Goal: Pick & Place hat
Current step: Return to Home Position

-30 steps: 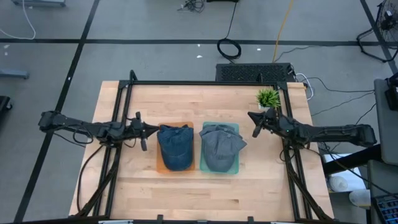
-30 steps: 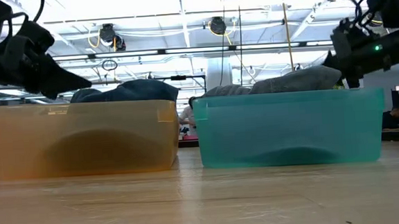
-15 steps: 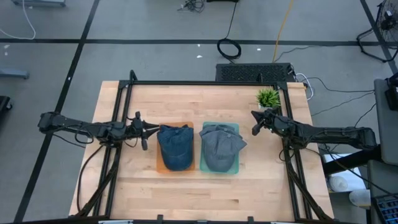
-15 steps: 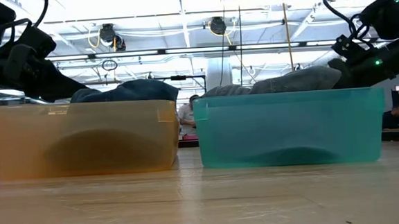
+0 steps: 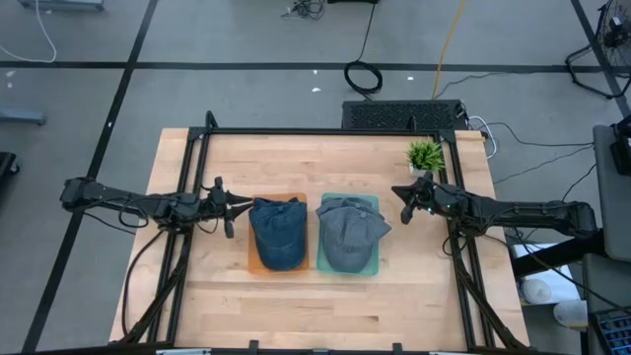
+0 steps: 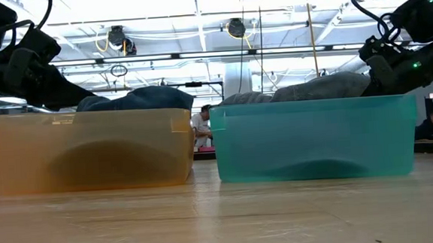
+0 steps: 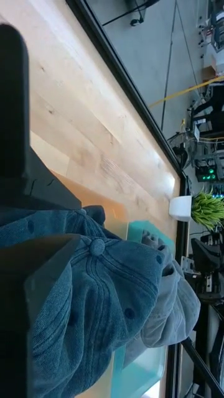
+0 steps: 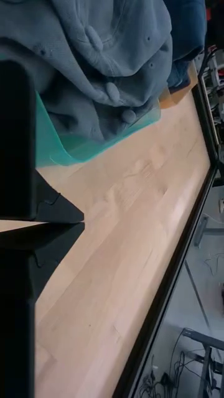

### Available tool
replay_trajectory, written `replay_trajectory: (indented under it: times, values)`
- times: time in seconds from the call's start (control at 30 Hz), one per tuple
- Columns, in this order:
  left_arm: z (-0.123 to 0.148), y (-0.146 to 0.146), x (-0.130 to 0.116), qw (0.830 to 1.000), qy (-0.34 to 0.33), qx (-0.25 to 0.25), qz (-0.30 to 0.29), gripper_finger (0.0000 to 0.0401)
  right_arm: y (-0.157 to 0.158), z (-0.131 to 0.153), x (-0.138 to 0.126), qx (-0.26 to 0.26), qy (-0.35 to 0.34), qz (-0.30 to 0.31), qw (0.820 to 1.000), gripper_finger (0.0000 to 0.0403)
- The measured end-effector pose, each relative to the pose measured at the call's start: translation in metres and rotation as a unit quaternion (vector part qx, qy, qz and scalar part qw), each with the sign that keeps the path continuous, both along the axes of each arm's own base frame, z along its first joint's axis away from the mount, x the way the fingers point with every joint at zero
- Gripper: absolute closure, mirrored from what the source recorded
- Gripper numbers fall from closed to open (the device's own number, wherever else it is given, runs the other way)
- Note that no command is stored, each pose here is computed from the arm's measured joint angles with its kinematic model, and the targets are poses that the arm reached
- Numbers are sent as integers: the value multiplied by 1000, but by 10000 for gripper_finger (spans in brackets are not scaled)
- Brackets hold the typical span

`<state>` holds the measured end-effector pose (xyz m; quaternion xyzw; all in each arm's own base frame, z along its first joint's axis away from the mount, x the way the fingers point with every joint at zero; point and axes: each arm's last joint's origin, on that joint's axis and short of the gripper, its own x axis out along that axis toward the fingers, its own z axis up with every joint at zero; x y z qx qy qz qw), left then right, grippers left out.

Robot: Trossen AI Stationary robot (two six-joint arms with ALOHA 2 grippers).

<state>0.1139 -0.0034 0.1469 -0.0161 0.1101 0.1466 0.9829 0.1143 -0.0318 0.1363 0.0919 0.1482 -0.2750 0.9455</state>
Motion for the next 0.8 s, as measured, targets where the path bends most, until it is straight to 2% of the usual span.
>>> replay_trajectory:
  times: [0.27, 0.6, 0.8]
  values:
    - [0, 0, 0, 1000, -1, 0, 0, 335, 0, 1, 0, 0, -6, 0, 1000, 403]
    - [0, 0, 0, 1000, -1, -1, 0, 328, 0, 1, 0, -1, -7, 0, 1000, 403]
    - [0, 0, 0, 1000, -1, -1, 0, 336, 0, 1, 0, -1, -8, 0, 1000, 403]
